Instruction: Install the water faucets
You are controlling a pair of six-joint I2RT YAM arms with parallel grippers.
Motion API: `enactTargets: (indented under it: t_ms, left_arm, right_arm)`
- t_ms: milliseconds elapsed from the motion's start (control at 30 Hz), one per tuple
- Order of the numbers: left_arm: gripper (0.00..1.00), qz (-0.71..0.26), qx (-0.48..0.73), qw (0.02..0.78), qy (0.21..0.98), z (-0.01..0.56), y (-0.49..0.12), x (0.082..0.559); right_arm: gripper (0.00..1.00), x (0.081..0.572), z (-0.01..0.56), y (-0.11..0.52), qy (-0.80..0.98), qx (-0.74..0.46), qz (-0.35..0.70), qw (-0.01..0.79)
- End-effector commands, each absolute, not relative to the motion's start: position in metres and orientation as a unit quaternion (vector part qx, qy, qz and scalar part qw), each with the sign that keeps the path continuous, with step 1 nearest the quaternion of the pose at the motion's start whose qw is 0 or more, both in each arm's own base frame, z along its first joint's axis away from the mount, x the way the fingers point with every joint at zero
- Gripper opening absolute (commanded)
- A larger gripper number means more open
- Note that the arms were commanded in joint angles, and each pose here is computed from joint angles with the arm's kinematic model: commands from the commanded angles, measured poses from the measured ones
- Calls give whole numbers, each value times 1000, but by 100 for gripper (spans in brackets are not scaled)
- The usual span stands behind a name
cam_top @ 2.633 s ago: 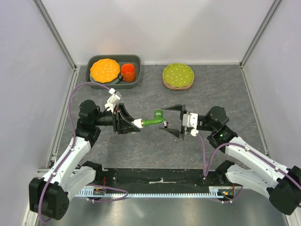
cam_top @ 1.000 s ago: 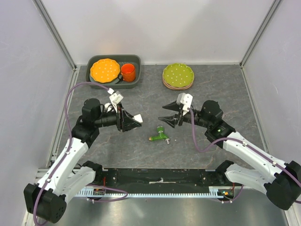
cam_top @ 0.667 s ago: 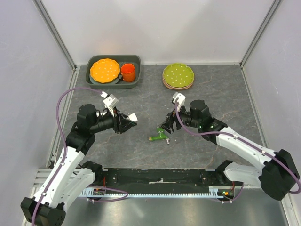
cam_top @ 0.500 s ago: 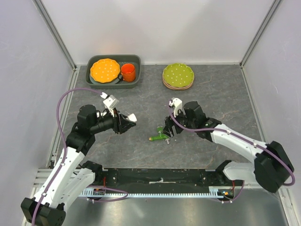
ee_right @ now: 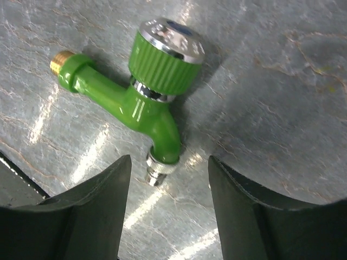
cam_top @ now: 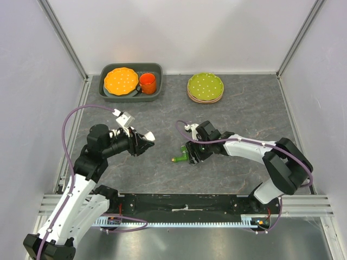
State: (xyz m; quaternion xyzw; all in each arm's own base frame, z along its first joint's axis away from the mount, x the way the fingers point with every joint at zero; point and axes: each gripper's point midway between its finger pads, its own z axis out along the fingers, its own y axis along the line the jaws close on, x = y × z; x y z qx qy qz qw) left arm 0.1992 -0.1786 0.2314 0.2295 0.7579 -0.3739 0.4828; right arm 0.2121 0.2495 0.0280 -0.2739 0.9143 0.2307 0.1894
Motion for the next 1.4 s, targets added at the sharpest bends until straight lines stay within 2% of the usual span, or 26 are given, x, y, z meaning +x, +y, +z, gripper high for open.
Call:
enactTargets:
  t_ms: [0, 267, 367, 433, 467, 567, 800, 900, 1167, 1367]
  left_arm:
    - [2, -366, 235, 493, 753, 233, -177, 201]
    - [2, -384, 235, 495, 744, 236, -181, 198]
    - [2, -384, 239, 494, 743, 235, -182, 198]
    - [2, -389, 244, 496, 737, 238, -185, 198]
    - [2, -391, 243, 498, 735, 239, -185, 199]
    - [2, -394, 249, 513, 721, 248, -187, 201]
    - [2, -367, 259, 569, 689, 265, -184, 218]
    - [2, -364, 302, 561, 680, 268, -191, 223]
    - [2, -443, 381, 473, 659, 264, -229, 248]
    - [2, -445, 438, 478, 617, 274, -231, 265]
  right_arm:
    - [64, 226, 33, 268, 918, -265, 212, 205]
    - [56, 229, 22, 267, 933, -279, 123, 193]
    - [49, 228, 16, 260, 935, -283, 98, 190]
    - [32, 229, 14, 256, 934, -288, 88, 191]
    - [19, 230, 14, 254, 934, -289, 83, 195]
    - [0, 234, 19, 257, 924, -310, 87, 208]
    - [0, 267, 62, 259, 900, -301, 128, 288]
    - [0, 287, 85, 251, 888, -290, 136, 330]
    - [0, 320, 138, 255, 838, -261, 205, 434]
    - [0, 320, 150, 262, 804, -268, 254, 466]
